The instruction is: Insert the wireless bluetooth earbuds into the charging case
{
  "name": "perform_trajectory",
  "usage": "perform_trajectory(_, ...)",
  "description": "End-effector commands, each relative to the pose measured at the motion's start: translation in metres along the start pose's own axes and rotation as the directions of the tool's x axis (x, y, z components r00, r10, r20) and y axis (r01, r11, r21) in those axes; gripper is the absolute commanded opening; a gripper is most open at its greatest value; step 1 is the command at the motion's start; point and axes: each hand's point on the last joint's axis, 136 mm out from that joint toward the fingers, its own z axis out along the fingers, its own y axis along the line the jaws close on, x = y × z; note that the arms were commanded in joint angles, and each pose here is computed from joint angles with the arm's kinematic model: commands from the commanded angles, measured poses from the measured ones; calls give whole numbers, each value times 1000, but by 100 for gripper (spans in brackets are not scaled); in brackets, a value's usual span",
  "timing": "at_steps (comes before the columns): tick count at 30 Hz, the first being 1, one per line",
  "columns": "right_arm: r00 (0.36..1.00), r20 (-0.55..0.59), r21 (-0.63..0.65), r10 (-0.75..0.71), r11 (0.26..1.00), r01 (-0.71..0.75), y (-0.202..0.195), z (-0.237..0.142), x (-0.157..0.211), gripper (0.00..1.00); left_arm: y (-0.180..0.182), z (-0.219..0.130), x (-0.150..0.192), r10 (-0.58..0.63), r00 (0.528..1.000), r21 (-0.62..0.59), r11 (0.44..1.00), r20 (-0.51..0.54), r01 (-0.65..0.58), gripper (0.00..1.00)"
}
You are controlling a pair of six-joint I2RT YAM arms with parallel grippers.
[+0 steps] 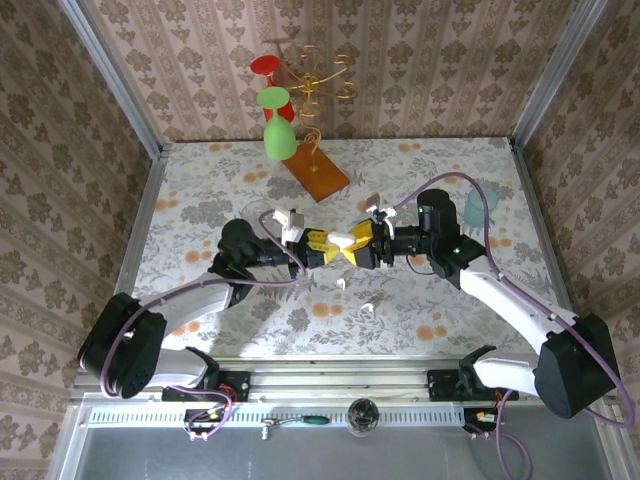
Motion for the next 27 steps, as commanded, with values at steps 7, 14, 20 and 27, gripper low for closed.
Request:
perform_trajectory(7,998,66,-75,-23,997,28,17,-5,-27,44,-12,-4,8,70,998,52,996,-12,-69,0)
perform_trajectory(14,999,48,-90,-17,996,21,15,-2,-22,34,-9,-3,-3,72,997,35,997,8,-72,0)
perform_trajectory(20,998,46,-76,-36,996,39,15,-3,-24,22,-6,-2,-4,46,999,25,999,11,-46,3)
perform_trajectory(27,997,9,-37,-78,996,78,15,-8,-23,16,-2,-4,5,15,1000,23,1000,-26,-15,30)
